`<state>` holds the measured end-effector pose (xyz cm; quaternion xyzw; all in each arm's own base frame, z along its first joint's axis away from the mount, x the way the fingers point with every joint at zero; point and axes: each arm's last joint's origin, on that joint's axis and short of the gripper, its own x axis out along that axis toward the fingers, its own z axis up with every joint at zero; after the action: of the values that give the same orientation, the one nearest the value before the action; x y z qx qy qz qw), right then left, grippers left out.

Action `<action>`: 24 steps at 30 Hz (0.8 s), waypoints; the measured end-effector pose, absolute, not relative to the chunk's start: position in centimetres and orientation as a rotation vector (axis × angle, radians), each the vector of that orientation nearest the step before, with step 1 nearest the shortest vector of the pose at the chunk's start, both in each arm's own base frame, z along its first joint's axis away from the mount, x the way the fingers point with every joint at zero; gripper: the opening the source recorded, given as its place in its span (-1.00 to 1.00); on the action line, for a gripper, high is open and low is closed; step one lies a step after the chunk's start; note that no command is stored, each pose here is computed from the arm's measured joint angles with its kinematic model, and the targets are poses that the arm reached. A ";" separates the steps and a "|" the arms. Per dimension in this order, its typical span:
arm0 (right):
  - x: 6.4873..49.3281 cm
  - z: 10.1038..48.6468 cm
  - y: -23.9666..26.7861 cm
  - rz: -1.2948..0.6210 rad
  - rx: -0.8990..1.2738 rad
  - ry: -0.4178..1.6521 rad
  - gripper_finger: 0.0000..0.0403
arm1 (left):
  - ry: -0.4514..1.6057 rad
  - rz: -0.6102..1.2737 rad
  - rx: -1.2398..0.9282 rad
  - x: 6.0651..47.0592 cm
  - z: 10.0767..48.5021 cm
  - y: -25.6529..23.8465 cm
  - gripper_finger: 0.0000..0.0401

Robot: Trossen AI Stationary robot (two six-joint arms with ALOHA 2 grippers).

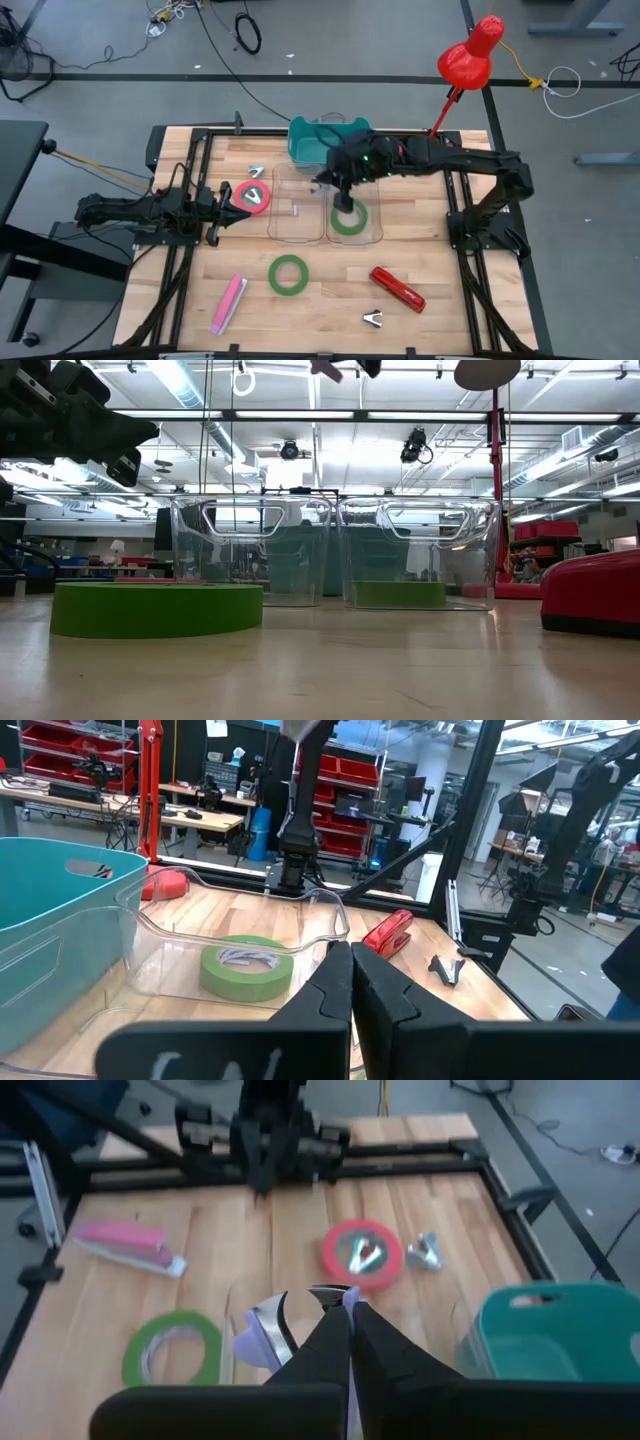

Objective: Pick and place Stapler, Stapler remover, tape
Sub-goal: Put the violet staple remover into the left transparent bin

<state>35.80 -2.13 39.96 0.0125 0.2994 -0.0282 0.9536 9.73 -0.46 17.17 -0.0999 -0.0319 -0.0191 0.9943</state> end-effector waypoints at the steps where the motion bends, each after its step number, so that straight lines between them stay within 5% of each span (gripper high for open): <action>1: 36.1 40.2 -2.5 -0.058 0.031 0.599 -0.99 | -0.064 -0.038 -0.200 9.7 17.2 -0.5 -0.99; 24: 40.8 35.5 -5.4 -0.042 0.042 0.723 -0.99 | -0.064 -0.038 -0.200 9.7 17.2 -0.5 -0.99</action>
<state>40.78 -5.44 35.51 0.0204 0.3537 -0.0204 0.9349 9.73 -0.45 17.18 -0.0998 -0.0319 -0.0189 0.9943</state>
